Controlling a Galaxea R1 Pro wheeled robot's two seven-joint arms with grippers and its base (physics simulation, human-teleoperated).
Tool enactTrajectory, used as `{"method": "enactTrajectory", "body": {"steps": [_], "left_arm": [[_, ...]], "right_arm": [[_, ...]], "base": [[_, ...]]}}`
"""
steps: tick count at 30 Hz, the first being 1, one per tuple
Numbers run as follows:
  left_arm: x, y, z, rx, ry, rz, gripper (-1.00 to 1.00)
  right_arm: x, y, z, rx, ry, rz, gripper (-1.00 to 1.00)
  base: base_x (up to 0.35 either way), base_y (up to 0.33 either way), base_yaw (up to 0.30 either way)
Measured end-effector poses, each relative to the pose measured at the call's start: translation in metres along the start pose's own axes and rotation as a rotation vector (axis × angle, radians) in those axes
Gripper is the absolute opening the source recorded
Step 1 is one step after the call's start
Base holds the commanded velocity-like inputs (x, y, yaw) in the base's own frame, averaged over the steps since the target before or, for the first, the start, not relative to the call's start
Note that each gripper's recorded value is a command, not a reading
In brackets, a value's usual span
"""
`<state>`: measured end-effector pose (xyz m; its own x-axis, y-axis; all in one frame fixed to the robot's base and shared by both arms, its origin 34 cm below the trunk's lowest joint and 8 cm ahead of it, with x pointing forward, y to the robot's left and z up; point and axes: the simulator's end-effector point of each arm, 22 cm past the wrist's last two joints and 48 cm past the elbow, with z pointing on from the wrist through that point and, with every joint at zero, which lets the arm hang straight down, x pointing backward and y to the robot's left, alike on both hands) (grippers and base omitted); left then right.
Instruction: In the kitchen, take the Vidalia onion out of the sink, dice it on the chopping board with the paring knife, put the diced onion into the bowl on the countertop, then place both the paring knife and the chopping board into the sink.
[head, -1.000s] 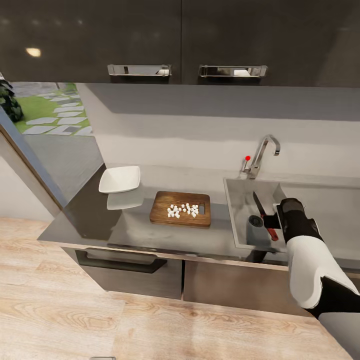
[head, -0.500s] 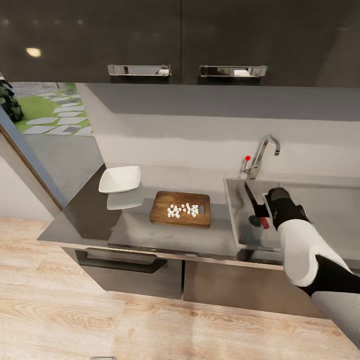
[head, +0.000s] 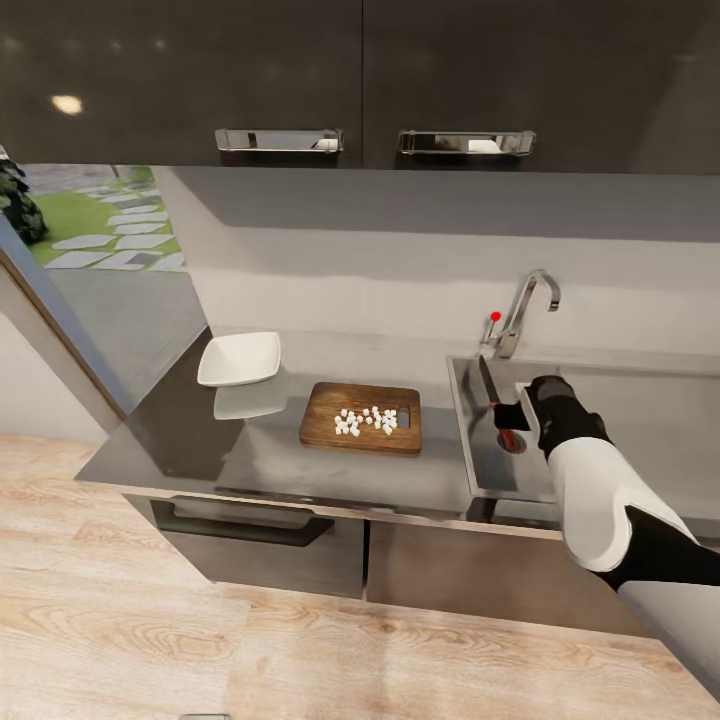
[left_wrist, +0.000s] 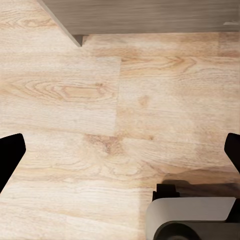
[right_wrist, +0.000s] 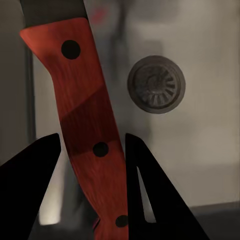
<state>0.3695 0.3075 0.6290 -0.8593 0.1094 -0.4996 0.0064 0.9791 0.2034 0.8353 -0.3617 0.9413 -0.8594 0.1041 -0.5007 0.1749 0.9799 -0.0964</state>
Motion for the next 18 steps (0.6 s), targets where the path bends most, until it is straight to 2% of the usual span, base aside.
{"method": "enactTrajectory", "body": {"steps": [18], "left_arm": [[0.0039,-0.0016,0.0001,0.003,0.009,0.001,1.0]], "right_arm": [[0.0033,-0.0031,0.0051,0.007,0.008,-0.003,-1.0]], "base": [[0.012,0.0,0.0]]}}
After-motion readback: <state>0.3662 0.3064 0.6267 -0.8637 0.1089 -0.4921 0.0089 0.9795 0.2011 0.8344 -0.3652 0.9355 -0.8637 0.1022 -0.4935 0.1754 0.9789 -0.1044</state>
